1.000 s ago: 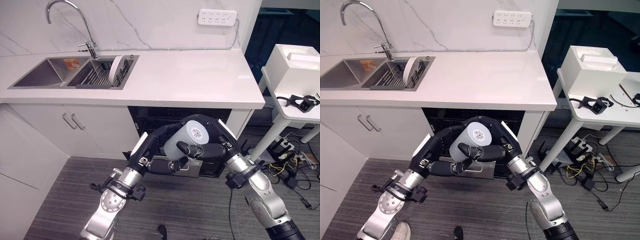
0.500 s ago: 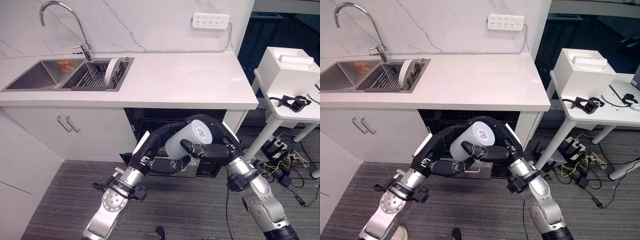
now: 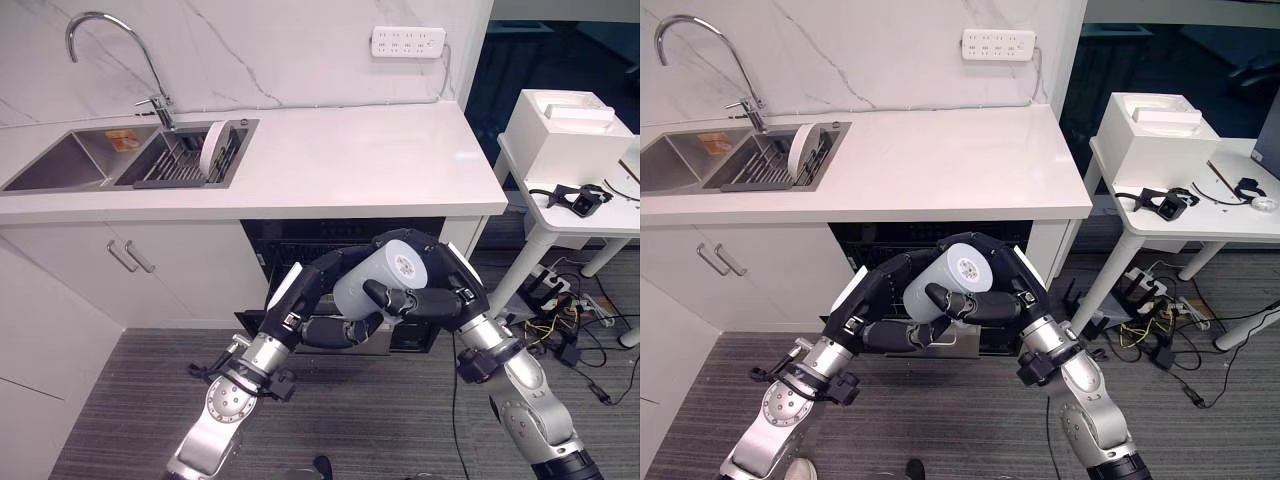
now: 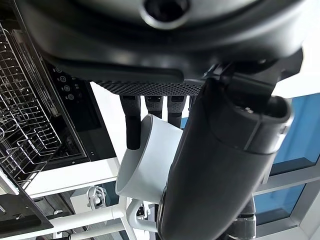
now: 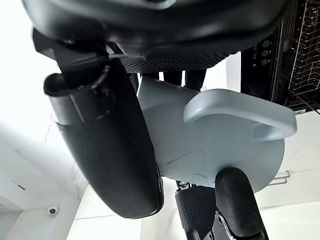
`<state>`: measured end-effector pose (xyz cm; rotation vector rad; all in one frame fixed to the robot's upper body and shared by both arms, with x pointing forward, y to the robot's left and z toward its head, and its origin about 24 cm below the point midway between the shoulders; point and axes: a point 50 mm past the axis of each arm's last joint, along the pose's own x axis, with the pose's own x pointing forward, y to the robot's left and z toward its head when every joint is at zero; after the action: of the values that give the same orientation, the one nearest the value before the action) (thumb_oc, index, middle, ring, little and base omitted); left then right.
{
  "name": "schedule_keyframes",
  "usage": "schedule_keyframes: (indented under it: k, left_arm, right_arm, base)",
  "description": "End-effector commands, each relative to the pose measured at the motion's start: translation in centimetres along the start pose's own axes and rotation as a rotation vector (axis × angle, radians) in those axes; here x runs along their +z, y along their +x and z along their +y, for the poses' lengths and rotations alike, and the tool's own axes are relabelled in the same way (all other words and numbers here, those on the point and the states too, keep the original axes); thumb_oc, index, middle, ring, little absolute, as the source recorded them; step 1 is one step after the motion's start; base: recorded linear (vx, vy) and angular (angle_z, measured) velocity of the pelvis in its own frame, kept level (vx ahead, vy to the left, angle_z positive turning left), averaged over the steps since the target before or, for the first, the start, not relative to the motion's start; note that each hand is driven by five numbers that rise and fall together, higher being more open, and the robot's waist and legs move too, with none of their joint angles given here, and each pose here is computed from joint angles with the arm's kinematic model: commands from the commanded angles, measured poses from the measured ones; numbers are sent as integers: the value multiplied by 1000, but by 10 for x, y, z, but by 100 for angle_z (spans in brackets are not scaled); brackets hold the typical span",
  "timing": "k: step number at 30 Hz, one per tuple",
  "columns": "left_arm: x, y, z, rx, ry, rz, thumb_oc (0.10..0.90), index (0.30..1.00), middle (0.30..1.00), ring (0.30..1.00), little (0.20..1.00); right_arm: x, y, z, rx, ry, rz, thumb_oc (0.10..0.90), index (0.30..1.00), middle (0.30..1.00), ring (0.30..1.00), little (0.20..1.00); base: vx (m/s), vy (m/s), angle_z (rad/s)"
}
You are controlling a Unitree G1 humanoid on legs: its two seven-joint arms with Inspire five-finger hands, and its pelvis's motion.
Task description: Place the dishes in the dishwasher.
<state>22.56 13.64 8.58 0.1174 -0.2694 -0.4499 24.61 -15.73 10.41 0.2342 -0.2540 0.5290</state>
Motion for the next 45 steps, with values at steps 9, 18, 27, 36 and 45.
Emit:
schedule_keyframes:
  k: [9, 18, 27, 36, 45]
  left_arm:
    - [32, 11, 48, 220, 40, -179, 800, 900, 900, 900, 900]
    - [34, 8, 51, 220, 59, -191, 800, 900, 900, 900, 900]
    - [38, 4, 60, 228, 71, -212, 800, 900, 900, 900, 900]
    - [38, 1, 72, 307, 80, -212, 800, 900, 900, 900, 900]
    - [34, 2, 65, 313, 110, -207, 800, 900, 900, 900, 900]
  right_arm:
    - [54, 7, 10, 75, -50, -338, 400, 300, 300, 300, 300]
    - [58, 2, -2, -33, -93, -370, 400, 300, 300, 300, 300]
    - [68, -18, -37, -247, -162, -431, 400, 300, 300, 300, 300]
    - [64, -23, -46, -233, -97, -406, 400, 300, 300, 300, 300]
    - [65, -15, -34, -241, -102, -448, 400, 300, 300, 300, 300]
  base:
    - [0, 0, 0]
    - [0, 0, 0]
    - [0, 0, 0]
    - [0, 0, 0]
    - [0, 0, 0]
